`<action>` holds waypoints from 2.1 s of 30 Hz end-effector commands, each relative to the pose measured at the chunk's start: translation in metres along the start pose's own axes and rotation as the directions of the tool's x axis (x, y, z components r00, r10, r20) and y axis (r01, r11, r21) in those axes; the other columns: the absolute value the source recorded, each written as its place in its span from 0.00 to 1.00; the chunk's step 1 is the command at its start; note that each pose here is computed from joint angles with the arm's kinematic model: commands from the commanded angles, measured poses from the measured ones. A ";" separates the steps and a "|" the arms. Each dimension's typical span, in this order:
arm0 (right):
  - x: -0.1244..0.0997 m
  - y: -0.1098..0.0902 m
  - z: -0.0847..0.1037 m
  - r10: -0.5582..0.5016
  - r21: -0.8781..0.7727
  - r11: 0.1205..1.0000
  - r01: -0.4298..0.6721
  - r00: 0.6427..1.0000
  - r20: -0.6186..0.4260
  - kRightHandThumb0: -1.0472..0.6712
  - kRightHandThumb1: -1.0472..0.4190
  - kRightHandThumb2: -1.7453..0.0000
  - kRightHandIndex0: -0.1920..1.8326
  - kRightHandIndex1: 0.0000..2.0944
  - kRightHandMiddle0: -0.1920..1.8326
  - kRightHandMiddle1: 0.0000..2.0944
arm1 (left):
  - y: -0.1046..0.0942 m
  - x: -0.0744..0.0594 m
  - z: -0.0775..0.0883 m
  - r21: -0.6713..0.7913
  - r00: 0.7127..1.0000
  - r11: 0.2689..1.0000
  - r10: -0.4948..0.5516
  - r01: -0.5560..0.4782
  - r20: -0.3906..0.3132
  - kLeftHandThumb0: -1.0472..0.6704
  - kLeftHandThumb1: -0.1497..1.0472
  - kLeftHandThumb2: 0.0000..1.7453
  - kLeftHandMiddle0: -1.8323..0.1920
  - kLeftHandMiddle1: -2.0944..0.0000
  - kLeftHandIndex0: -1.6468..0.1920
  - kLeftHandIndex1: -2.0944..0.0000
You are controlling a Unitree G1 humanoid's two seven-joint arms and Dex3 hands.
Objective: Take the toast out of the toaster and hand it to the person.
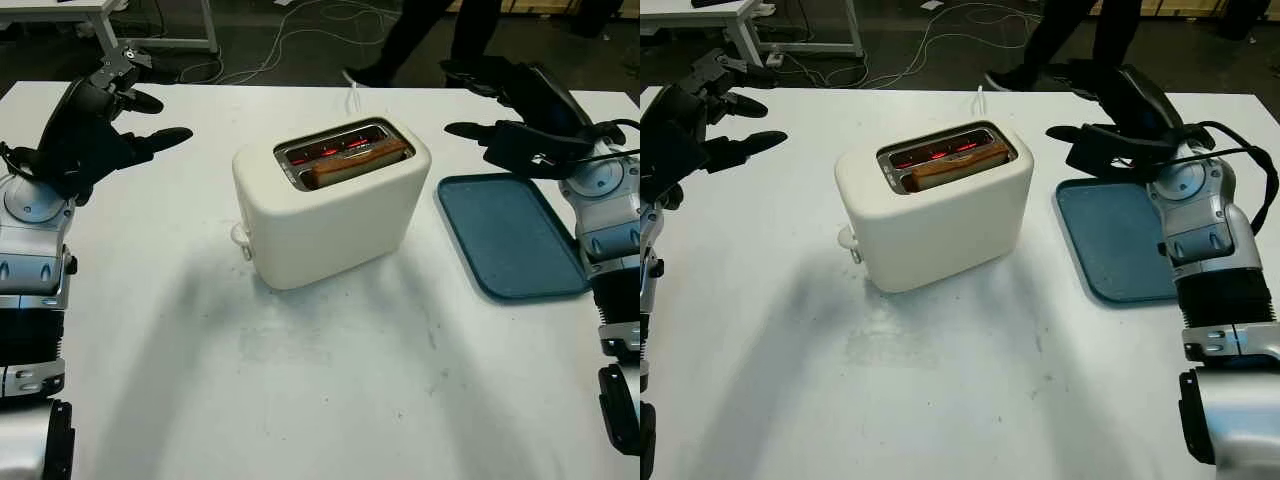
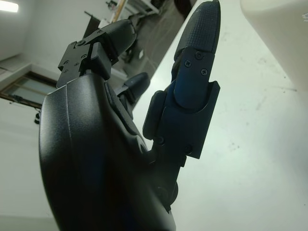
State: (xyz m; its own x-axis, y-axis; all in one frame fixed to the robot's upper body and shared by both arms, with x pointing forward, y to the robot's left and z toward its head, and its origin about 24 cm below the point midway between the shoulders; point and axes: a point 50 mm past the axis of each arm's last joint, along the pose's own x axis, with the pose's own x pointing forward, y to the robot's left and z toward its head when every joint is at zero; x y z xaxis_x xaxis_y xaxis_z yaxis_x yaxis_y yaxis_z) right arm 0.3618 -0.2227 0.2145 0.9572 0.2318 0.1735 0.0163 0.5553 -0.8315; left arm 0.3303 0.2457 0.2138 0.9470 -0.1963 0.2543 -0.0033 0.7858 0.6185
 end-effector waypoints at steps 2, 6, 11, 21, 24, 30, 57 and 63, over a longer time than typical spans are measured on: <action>-0.001 -0.002 0.004 -0.008 -0.004 1.000 0.008 1.000 0.009 0.40 0.09 0.93 0.32 0.00 0.31 0.00 | 0.000 0.000 0.003 0.012 1.000 1.000 -0.001 0.001 0.012 0.15 0.88 0.00 0.91 0.39 0.85 0.49; -0.004 -0.002 0.004 -0.016 -0.011 1.000 0.016 1.000 0.023 0.40 0.09 0.93 0.33 0.00 0.32 0.00 | -0.002 -0.001 0.003 -0.001 1.000 1.000 -0.009 0.009 0.008 0.17 0.87 0.00 0.91 0.41 0.86 0.50; -0.002 -0.001 0.005 -0.006 -0.006 1.000 0.006 1.000 0.018 0.39 0.09 0.92 0.32 0.00 0.32 0.00 | -0.002 -0.002 0.003 -0.004 1.000 1.000 -0.007 0.007 -0.005 0.18 0.86 0.00 0.91 0.41 0.86 0.50; -0.004 -0.002 0.004 -0.013 -0.017 1.000 0.013 1.000 0.021 0.39 0.09 0.93 0.33 0.00 0.32 0.00 | -0.002 -0.001 0.004 0.007 1.000 1.000 -0.004 0.004 0.012 0.17 0.87 0.00 0.91 0.41 0.86 0.50; -0.004 -0.002 0.004 -0.017 -0.005 1.000 0.017 1.000 0.024 0.40 0.09 0.93 0.33 0.00 0.32 0.00 | -0.002 0.000 0.004 0.001 1.000 1.000 -0.004 0.004 0.014 0.17 0.87 0.00 0.91 0.40 0.86 0.50; -0.004 -0.001 0.003 -0.009 0.006 1.000 0.009 1.000 0.026 0.40 0.09 0.93 0.32 0.00 0.31 0.00 | -0.001 -0.001 0.003 0.000 1.000 1.000 -0.003 0.003 0.012 0.16 0.88 0.00 0.91 0.41 0.86 0.50; -0.005 0.000 0.005 -0.004 0.014 1.000 0.004 1.000 0.017 0.43 0.09 0.93 0.32 0.00 0.31 0.00 | -0.002 -0.001 0.003 0.003 1.000 1.000 -0.006 0.006 0.011 0.16 0.88 0.00 0.91 0.41 0.87 0.49; -0.005 0.000 0.004 -0.008 0.003 1.000 0.008 1.000 0.023 0.42 0.09 0.93 0.33 0.00 0.31 0.00 | -0.002 0.000 0.003 0.001 1.000 1.000 -0.006 0.006 0.011 0.16 0.88 0.00 0.91 0.41 0.87 0.49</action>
State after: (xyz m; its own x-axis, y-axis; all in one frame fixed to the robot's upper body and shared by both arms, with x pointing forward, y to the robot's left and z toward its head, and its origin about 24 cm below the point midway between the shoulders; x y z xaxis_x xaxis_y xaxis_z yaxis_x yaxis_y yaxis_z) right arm 0.3566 -0.2208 0.2157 0.9527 0.2428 0.1826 0.0185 0.5535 -0.8326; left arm 0.3294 0.2436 0.2158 0.9453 -0.1995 0.2582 -0.0019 0.7878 0.6159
